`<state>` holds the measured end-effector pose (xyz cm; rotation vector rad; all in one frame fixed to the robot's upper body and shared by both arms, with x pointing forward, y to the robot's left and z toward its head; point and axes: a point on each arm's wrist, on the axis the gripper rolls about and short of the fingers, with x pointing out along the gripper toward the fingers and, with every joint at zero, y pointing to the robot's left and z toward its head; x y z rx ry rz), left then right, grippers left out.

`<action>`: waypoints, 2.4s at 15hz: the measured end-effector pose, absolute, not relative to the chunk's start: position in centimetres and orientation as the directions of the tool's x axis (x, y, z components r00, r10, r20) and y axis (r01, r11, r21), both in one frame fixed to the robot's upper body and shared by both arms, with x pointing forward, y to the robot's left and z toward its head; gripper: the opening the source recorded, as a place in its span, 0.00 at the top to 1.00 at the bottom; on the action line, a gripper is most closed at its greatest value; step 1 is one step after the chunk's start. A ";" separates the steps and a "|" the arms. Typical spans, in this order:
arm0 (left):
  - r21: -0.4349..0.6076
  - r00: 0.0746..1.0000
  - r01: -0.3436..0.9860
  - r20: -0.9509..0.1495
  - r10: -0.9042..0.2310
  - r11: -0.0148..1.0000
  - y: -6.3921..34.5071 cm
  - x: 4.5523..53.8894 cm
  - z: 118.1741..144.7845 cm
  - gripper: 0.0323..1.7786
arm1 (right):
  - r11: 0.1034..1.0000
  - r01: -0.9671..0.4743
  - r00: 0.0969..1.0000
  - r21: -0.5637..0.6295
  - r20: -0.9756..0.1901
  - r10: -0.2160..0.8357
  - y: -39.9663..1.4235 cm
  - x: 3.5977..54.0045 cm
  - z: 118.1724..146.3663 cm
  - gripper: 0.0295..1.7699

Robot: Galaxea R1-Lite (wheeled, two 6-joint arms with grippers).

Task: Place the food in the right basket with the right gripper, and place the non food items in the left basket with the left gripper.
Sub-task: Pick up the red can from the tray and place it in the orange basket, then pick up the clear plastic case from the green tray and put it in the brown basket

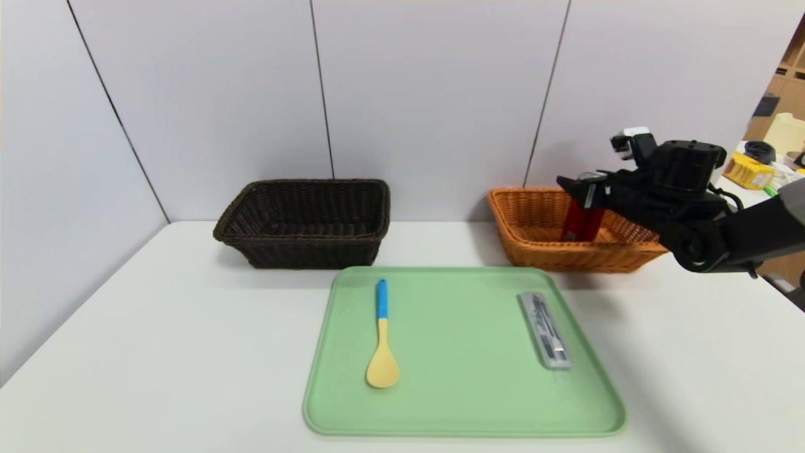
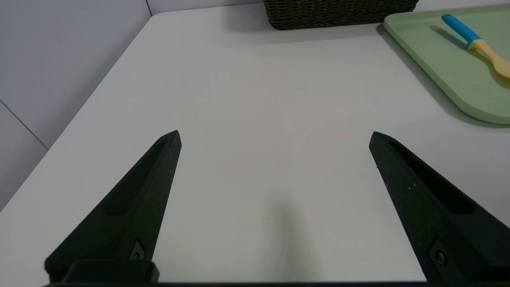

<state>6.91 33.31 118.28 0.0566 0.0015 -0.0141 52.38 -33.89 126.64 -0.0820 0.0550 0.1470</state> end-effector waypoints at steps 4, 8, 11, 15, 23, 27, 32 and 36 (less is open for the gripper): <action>0.056 1.000 0.014 -0.002 -0.014 0.998 33.3 6.9 118.3 0.05 | 0.986 -0.150 0.987 -0.075 -0.065 0.146 -33.8 51.7 127.8 0.15; 0.057 1.000 0.014 -0.002 -0.014 0.998 33.3 6.9 118.3 0.05 | 0.986 -0.150 0.986 -0.072 -0.084 0.144 -33.8 49.2 131.1 0.11; 0.056 1.000 0.014 -0.002 -0.014 0.998 33.3 6.9 118.3 0.05 | 0.986 -0.147 0.987 -0.074 -0.071 0.141 -33.8 46.3 133.4 0.08; 0.057 1.000 0.014 -0.002 -0.014 0.998 33.3 6.9 118.3 0.05 | 0.986 -0.149 0.988 -0.078 -0.058 0.144 -33.7 41.0 135.4 0.06; 0.057 1.000 0.014 -0.002 -0.014 0.998 33.3 6.9 118.3 0.05 | 0.955 -0.289 0.951 -0.064 -0.133 0.279 -30.6 30.4 137.0 0.04; 0.057 1.000 0.014 -0.002 -0.014 0.998 33.3 6.9 118.3 0.05 | 0.898 -0.437 0.880 -0.046 -0.230 0.416 -28.4 26.2 137.0 0.04; 0.057 1.000 0.014 -0.001 -0.014 0.998 33.3 6.9 118.3 0.05 | 0.854 -0.520 0.771 -0.008 -0.434 0.465 -27.7 23.7 136.4 0.04; 0.057 1.000 0.014 -0.001 -0.014 0.998 33.3 6.9 118.3 0.05 | 0.862 -0.503 0.669 0.065 -0.603 0.435 -27.4 24.0 137.1 0.04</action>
